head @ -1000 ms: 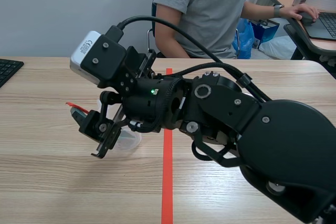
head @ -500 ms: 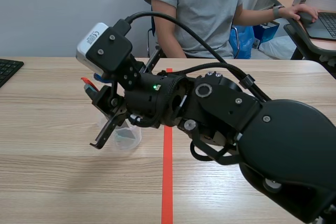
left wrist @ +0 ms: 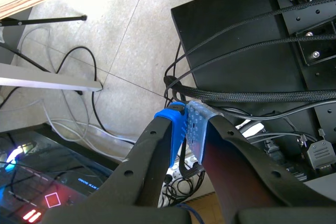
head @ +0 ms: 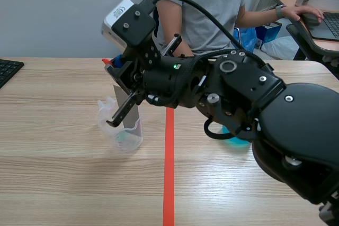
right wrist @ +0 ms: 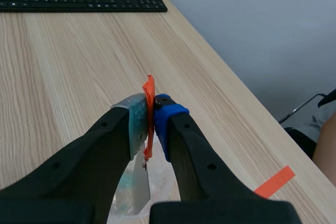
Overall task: Do the redox reaction experiment.
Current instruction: 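Lift the metal plate out of the left beaker, then move the plate over the blue solution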
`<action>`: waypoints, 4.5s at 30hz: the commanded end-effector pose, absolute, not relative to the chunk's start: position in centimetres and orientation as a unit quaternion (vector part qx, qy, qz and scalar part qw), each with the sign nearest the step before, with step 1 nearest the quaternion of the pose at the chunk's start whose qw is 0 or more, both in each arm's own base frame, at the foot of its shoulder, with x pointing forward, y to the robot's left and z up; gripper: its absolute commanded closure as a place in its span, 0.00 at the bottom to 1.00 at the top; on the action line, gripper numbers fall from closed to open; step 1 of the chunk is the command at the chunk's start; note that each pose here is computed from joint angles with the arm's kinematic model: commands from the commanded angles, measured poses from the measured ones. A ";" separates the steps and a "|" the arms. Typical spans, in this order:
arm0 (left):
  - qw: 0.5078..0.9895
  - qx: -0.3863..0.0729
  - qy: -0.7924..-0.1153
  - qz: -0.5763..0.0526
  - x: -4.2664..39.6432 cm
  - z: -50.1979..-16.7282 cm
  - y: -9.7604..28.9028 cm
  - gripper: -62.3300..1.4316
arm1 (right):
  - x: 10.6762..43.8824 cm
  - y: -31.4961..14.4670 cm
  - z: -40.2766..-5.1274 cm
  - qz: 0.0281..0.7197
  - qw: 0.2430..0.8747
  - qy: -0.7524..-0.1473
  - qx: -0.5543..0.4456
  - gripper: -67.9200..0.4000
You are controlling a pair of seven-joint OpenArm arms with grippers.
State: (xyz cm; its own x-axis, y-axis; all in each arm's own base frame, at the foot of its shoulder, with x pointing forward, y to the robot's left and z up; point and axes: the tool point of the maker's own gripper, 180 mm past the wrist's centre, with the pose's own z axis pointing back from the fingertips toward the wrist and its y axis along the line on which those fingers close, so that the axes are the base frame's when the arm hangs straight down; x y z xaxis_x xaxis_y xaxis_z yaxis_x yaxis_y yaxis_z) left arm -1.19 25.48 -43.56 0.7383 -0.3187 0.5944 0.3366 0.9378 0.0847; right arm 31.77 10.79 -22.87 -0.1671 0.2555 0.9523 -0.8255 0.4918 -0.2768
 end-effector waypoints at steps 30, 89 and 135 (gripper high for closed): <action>0.929 -0.016 -0.324 -0.176 -0.8 -43.3 25.4 0.93 | 30.5 4.6 -10.2 0.435 0.592 -0.637 0.234 0.98; 0.929 -0.016 -0.325 -0.176 -0.7 -43.3 25.3 0.93 | 34.7 -12.7 -10.9 0.393 0.634 -0.643 0.174 0.98; 0.838 0.014 -0.453 -0.303 8.2 -34.9 28.4 0.93 | 34.7 -12.8 -11.2 0.395 0.638 -0.639 0.170 0.98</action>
State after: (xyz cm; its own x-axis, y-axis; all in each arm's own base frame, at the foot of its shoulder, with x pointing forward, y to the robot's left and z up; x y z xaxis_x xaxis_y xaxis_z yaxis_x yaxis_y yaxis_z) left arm 8.00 28.78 -35.42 0.4236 -0.5321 0.7331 0.4980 0.8128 0.3022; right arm 34.79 -13.02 -12.41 -0.0906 0.2924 0.9520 -0.7212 0.6400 -0.2652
